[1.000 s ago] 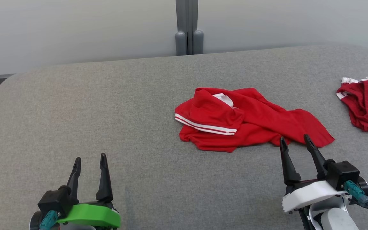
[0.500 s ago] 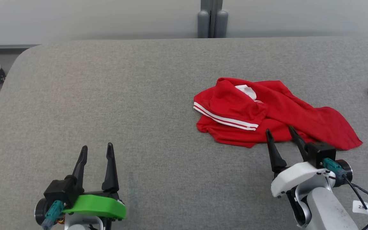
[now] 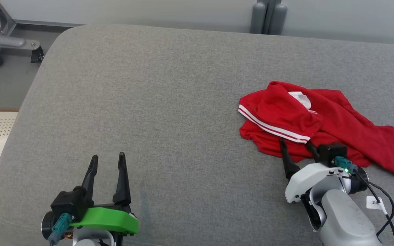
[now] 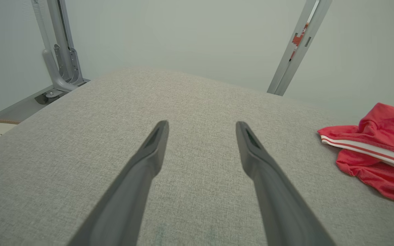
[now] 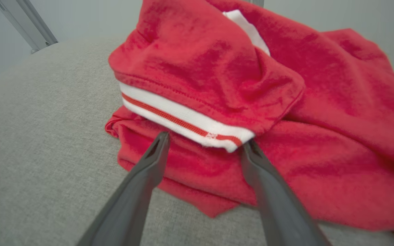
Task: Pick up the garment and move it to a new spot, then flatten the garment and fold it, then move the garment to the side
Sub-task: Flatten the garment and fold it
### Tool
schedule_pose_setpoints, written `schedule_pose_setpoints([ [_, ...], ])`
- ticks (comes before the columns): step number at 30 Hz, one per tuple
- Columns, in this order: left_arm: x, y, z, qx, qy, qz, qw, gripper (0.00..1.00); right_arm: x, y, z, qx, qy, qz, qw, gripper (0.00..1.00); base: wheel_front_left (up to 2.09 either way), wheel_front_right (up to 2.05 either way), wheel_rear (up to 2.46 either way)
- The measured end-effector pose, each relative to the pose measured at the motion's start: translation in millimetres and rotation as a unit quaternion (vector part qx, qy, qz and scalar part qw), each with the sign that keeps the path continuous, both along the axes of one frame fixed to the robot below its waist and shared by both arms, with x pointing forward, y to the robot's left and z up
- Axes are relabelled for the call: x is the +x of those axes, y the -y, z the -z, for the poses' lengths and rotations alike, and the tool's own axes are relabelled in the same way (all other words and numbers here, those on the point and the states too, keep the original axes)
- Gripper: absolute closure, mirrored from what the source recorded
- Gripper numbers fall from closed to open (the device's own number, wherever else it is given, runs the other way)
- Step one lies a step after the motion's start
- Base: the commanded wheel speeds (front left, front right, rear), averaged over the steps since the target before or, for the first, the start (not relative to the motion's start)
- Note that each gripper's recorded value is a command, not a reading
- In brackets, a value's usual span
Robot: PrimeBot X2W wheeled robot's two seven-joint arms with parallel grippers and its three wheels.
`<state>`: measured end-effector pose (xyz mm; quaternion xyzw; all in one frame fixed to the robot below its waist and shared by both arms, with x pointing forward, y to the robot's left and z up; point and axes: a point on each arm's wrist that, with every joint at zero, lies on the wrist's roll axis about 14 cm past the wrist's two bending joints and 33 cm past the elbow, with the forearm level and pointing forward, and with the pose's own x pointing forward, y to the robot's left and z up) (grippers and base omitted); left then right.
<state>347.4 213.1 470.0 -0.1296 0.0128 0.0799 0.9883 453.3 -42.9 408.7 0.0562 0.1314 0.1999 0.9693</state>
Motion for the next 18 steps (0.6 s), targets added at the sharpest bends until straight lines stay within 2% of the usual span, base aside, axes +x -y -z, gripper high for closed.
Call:
schedule_pose_setpoints([
  [5,-2.4,-2.9,0.0,0.001,-0.001,-0.006,1.000,0.00,10.5,-6.9,-12.3,0.007,0.017,-0.004,1.000,0.00,0.00,0.00,0.00],
  [6,-2.6,-2.9,-0.2,0.001,-0.001,-0.006,1.000,0.00,12.4,-6.4,-15.4,0.013,0.020,0.000,1.000,0.05,0.00,0.00,0.00],
  [9,-2.9,-2.5,-1.1,0.001,0.001,-0.006,1.000,0.00,15.8,-5.0,-23.5,0.025,0.029,0.007,0.999,0.00,0.00,0.00,0.00],
  [18,-2.1,-1.0,-1.5,0.001,0.002,-0.003,1.000,0.00,22.2,8.7,-32.2,0.053,0.034,0.039,0.997,0.00,0.00,0.00,0.00],
])
